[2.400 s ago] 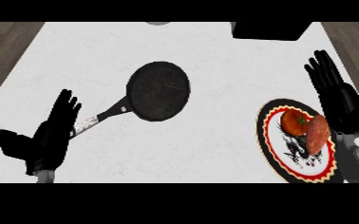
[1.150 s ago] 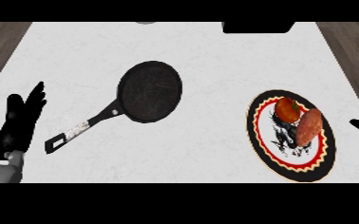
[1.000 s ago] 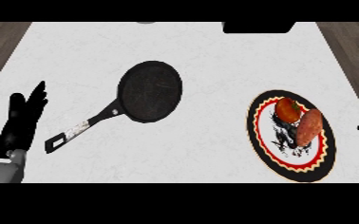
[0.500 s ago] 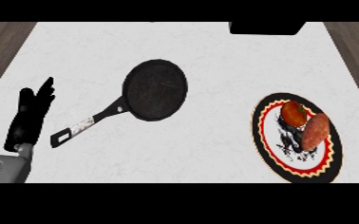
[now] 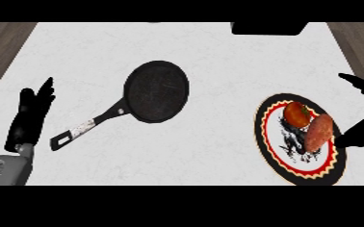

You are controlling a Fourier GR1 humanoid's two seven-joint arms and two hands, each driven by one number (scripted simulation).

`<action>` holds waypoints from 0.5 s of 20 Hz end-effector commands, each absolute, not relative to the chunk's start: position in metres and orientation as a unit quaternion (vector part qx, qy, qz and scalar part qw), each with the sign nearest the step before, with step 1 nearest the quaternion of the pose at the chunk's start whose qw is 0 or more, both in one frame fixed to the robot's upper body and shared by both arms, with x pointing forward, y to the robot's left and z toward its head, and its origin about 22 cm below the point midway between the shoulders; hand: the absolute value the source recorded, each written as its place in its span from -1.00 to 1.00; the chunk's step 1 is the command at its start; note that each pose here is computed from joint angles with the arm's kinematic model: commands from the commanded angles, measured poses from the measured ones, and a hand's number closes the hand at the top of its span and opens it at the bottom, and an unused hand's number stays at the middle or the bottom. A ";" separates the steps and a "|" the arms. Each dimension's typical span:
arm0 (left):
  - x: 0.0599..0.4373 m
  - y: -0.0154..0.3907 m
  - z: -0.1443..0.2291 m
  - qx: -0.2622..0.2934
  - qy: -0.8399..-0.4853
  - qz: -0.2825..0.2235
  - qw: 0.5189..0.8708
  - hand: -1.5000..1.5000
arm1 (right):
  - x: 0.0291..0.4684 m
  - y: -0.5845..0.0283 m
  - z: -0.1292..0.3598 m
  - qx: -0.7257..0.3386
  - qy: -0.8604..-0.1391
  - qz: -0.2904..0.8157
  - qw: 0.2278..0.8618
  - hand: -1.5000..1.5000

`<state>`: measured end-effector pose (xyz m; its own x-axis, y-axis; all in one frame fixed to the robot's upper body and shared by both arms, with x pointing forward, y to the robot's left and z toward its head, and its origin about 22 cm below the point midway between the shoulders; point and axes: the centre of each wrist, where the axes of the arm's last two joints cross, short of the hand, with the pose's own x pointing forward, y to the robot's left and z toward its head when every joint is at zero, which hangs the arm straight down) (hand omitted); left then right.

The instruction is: Pick the sweet potato from the plate and place it in the pan

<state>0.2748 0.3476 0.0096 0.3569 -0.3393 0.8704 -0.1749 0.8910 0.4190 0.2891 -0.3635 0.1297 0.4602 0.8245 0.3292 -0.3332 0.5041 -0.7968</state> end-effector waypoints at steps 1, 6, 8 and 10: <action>0.270 0.375 0.004 0.234 -0.558 -0.049 0.794 0.00 | 0.301 -0.345 0.128 -0.336 -0.345 0.384 0.788 -1.00; 0.263 0.355 0.017 0.227 -0.552 -0.048 0.801 0.00 | 0.299 -0.348 0.104 -0.351 -0.325 0.383 0.790 -1.00; 0.266 0.333 -0.004 0.223 -0.562 -0.048 0.795 0.00 | 0.304 -0.348 0.101 -0.357 -0.302 0.396 0.790 -1.00; 0.269 0.342 0.015 0.229 -0.561 -0.050 0.794 0.00 | 0.293 -0.348 0.075 -0.360 -0.296 0.403 0.788 -1.00</action>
<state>0.2686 0.3459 0.0090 0.3678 -0.3307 0.8691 -0.1787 0.8921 0.4151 0.2979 -0.3497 0.0958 0.4924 0.8408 0.2248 -0.3963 0.4465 -0.8022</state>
